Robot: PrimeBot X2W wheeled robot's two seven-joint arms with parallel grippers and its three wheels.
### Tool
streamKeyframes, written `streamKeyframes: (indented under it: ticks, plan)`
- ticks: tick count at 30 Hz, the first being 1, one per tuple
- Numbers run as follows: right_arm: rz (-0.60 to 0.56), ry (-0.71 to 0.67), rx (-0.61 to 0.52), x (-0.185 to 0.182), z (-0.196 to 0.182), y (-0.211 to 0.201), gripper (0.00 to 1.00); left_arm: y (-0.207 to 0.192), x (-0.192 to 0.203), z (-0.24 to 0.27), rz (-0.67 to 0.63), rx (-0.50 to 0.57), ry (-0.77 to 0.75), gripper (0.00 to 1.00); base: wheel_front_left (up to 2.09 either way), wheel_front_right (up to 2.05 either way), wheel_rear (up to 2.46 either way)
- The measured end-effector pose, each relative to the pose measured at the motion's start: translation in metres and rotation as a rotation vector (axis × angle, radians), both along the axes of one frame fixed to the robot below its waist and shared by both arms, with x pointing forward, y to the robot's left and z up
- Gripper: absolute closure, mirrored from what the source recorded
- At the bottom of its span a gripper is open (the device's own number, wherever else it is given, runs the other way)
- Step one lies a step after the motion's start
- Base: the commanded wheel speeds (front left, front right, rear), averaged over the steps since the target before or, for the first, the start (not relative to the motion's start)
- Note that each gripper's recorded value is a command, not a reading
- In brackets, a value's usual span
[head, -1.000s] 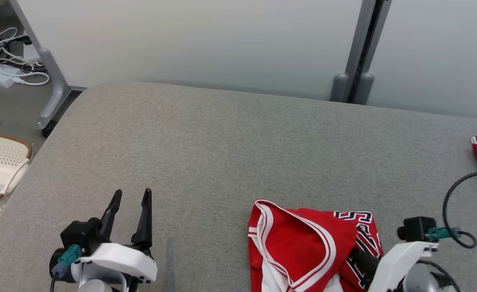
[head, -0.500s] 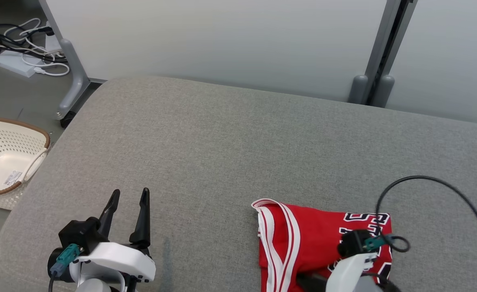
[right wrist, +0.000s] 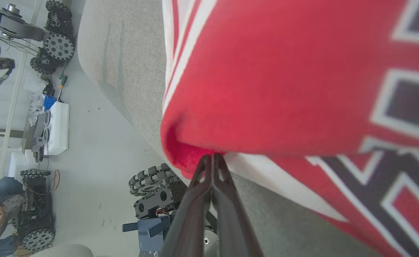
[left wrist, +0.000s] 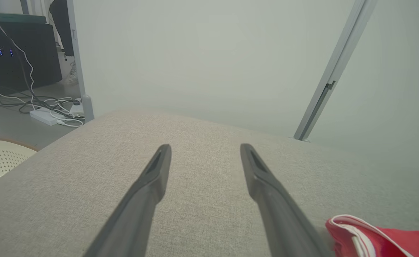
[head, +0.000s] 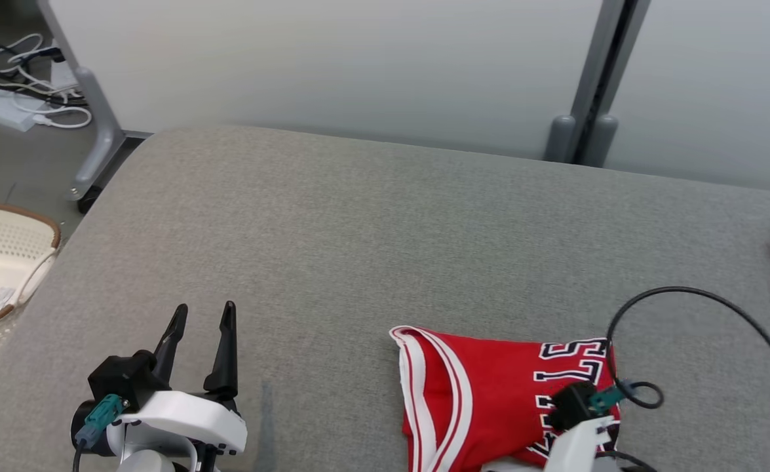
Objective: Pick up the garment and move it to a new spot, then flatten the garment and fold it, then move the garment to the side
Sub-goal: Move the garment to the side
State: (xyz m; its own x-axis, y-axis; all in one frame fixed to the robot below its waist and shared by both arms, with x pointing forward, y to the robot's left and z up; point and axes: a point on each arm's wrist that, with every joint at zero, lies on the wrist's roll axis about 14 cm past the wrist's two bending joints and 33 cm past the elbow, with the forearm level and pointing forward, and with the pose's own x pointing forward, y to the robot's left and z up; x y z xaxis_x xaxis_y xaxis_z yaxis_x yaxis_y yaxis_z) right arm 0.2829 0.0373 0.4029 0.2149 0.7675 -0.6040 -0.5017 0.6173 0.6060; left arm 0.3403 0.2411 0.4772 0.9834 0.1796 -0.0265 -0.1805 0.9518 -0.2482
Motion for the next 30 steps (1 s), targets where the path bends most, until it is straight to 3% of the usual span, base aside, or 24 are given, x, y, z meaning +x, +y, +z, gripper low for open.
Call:
streamKeyframes:
  ticks: [15,24,25,27,28,29,30]
  plan:
    - [-0.321,-0.093,-0.036,0.026,0.022,-0.110,1.00,-0.040,0.030,0.002,-0.122,-0.005,-0.008,0.00,0.00,0.00,0.00]
    - [-0.569,-0.317,0.050,0.066,0.068,-0.154,0.99,-0.049,0.038,0.003,-0.149,0.002,-0.014,0.00,0.00,0.00,0.00]
    - [-0.592,-0.341,0.061,0.070,0.073,-0.157,0.75,-0.049,0.039,0.004,-0.150,0.002,-0.016,0.00,0.00,0.00,0.00]
    - [-0.637,-0.381,0.087,0.077,0.081,-0.162,0.40,-0.050,0.040,0.004,-0.151,0.003,-0.017,0.00,0.00,0.00,0.00]
    - [-0.656,-0.394,0.103,0.079,0.083,-0.162,0.13,-0.050,0.040,0.005,-0.151,0.003,-0.019,0.00,0.00,0.00,0.00]
    - [-0.675,-0.402,0.118,0.081,0.085,-0.162,0.00,-0.050,0.040,0.005,-0.151,0.003,-0.020,0.00,0.00,0.00,0.00]
    - [-0.689,-0.404,0.125,0.082,0.084,-0.162,0.00,-0.049,0.040,0.005,-0.150,0.004,-0.020,0.00,0.00,0.00,0.00]
